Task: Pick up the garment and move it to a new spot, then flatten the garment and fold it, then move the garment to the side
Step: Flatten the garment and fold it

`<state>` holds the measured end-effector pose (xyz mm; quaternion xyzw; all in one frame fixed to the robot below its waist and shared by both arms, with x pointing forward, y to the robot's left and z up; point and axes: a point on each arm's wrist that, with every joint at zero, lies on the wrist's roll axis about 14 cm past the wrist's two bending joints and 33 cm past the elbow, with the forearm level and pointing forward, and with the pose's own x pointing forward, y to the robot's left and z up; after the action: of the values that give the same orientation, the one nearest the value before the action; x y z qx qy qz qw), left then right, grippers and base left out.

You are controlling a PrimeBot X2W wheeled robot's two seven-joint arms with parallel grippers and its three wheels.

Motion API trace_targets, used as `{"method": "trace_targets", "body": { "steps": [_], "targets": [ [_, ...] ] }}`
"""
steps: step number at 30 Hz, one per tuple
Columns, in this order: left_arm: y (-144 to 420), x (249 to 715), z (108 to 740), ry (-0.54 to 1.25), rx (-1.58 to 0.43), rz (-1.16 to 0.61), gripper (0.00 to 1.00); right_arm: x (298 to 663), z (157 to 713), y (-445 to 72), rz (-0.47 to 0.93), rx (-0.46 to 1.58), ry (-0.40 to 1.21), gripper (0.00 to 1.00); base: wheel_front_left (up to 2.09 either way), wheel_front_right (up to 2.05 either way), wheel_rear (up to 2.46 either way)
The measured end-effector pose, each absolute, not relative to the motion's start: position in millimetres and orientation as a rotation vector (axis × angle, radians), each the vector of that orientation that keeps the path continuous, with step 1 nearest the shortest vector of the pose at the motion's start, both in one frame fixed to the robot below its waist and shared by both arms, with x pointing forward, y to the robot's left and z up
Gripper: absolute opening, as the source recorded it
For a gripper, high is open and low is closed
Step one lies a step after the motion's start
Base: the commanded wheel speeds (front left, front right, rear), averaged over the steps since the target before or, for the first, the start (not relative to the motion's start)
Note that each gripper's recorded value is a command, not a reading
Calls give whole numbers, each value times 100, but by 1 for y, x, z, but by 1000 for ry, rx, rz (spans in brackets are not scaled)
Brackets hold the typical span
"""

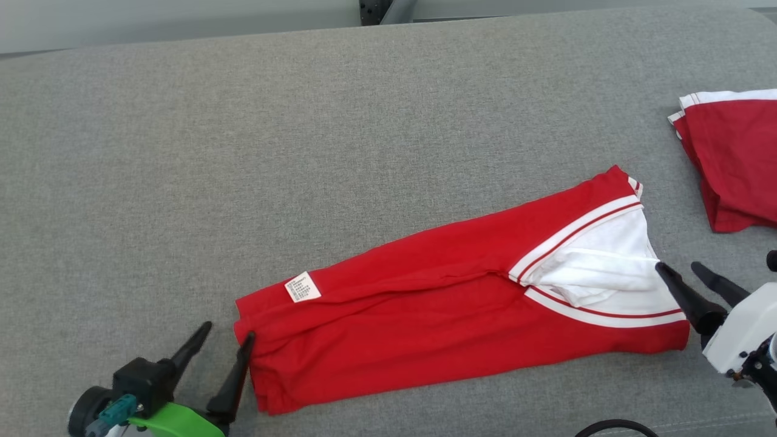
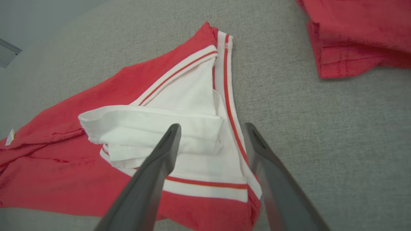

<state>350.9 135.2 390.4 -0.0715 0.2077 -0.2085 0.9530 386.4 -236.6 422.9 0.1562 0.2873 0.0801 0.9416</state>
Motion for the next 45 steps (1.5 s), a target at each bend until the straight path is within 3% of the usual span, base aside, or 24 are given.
{"method": "trace_targets", "body": {
  "steps": [5, 13, 24, 30, 31, 32, 38, 45],
  "targets": [
    [159, 378, 436, 225, -106, -226, 100, 393, 440, -253, 118, 314, 499, 100, 0, 0, 0],
    [179, 387, 483, 16, -106, -16, 100, 409, 416, -232, 134, 314, 555, 100, 0, 0, 0],
    [185, 379, 476, 9, -126, 30, 100, 425, 375, -222, 139, 292, 694, 100, 0, 0, 0],
    [193, 375, 474, 12, -123, 42, 100, 422, 366, -220, 133, 392, 783, 100, 0, 0, 0],
    [194, 374, 473, 15, -125, 46, 100, 422, 366, -220, 131, 429, 792, 36, 0, 0, 0],
    [195, 373, 471, 22, -127, 48, 100, 421, 368, -218, 133, 489, 809, 0, 0, 0, 0],
    [195, 369, 468, 31, -135, 45, 100, 423, 382, -224, 101, 644, 754, 0, 0, 0, 0],
    [191, 365, 470, 23, -176, 39, 100, 431, 422, -305, -46, 618, 620, 0, 0, 0, 0]
  ]
}}
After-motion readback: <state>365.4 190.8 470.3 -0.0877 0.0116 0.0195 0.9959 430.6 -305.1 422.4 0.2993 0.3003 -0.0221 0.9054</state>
